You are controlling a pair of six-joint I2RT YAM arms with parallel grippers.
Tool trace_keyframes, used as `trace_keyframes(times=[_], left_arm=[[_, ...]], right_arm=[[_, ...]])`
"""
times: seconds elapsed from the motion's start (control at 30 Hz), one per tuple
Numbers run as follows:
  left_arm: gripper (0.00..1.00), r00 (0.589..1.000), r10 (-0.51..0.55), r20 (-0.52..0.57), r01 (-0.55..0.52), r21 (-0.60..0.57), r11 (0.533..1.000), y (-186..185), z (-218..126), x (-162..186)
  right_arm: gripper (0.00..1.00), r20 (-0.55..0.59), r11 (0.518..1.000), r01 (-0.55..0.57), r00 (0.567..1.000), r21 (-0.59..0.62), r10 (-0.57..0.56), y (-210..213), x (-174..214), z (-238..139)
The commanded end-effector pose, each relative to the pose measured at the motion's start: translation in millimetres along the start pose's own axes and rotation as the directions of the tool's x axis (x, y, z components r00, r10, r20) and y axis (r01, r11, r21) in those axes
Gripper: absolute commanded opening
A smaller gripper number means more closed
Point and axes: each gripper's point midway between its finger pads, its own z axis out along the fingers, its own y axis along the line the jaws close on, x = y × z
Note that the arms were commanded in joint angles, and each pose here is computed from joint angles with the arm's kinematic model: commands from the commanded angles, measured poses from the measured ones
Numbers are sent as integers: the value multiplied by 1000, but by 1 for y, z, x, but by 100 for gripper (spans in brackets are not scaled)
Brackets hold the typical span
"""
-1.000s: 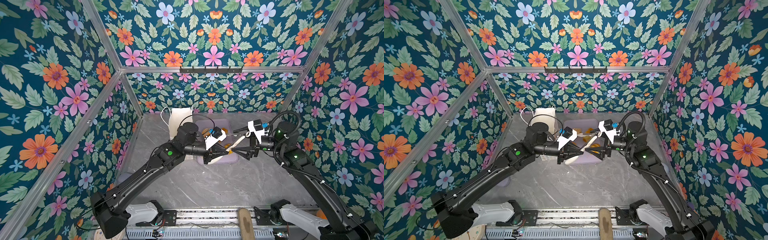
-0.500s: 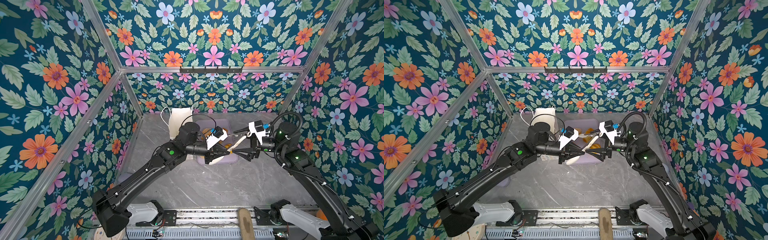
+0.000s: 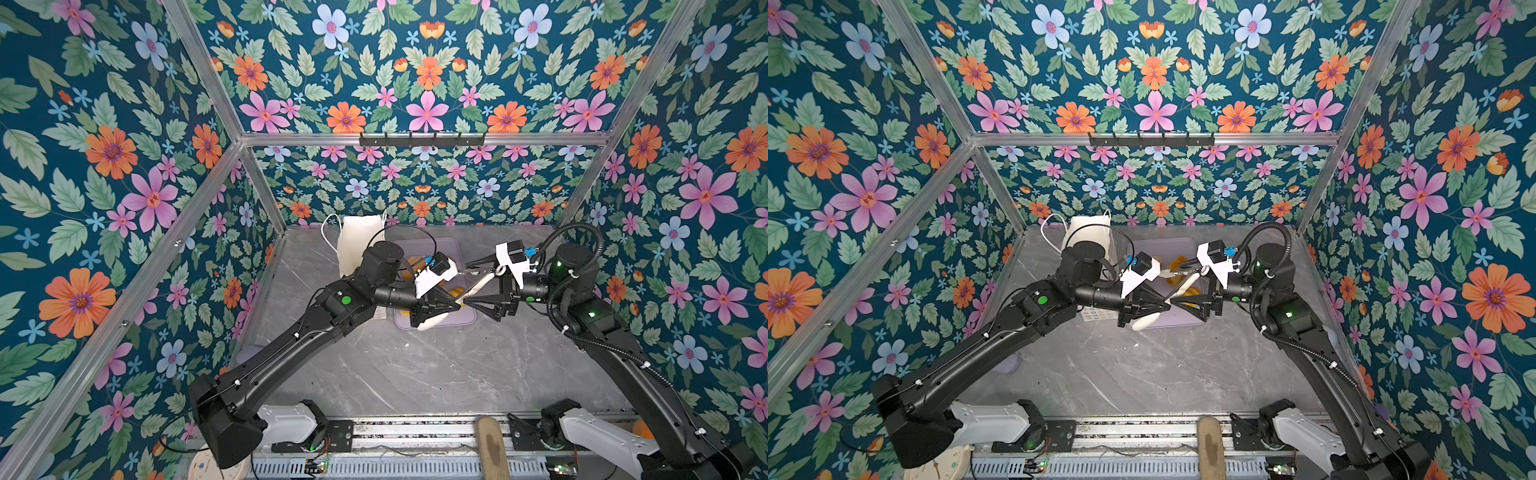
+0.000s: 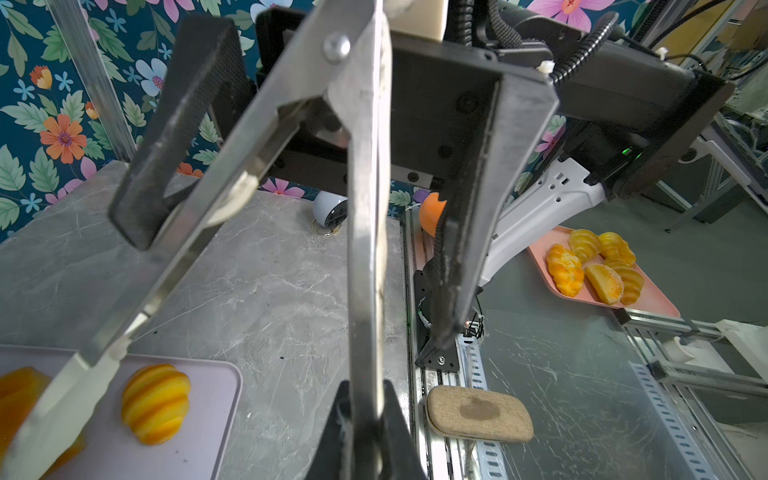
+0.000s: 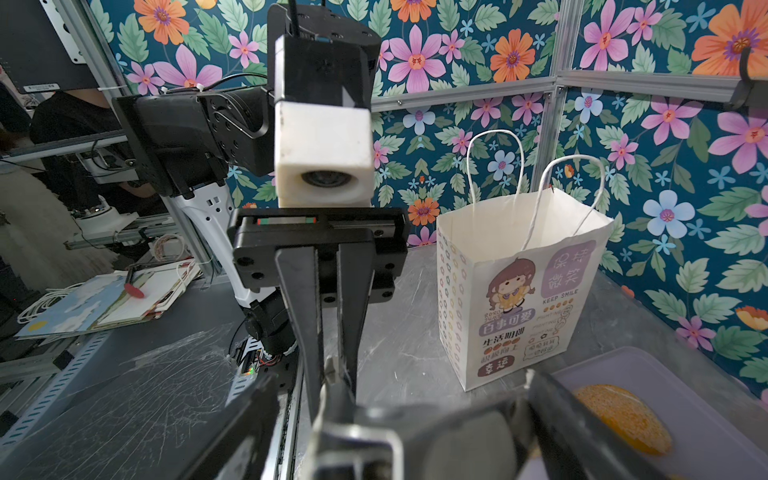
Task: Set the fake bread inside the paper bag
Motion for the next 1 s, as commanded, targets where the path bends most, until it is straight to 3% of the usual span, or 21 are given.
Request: trace_keyframes(times=[0.0, 0.3, 0.6, 0.97], left_arm=[[0, 999, 35, 10, -35, -4, 999, 1, 0, -6], [0, 999, 43, -3, -44, -70, 997, 13, -1, -11], [0, 998, 60, 16, -58, -106, 993, 12, -8, -17], [0, 998, 60, 4, -59, -120, 991, 15, 5, -13]], right_arm=[[93, 9, 1000, 24, 1000, -10, -24, 1, -3, 1], [81, -8, 999, -13, 1000, -34, 12, 1, 5, 3], [89, -16, 1000, -8, 1000, -5, 8, -2, 10, 2], [93, 20, 999, -38, 999, -37, 39, 2, 1, 3]])
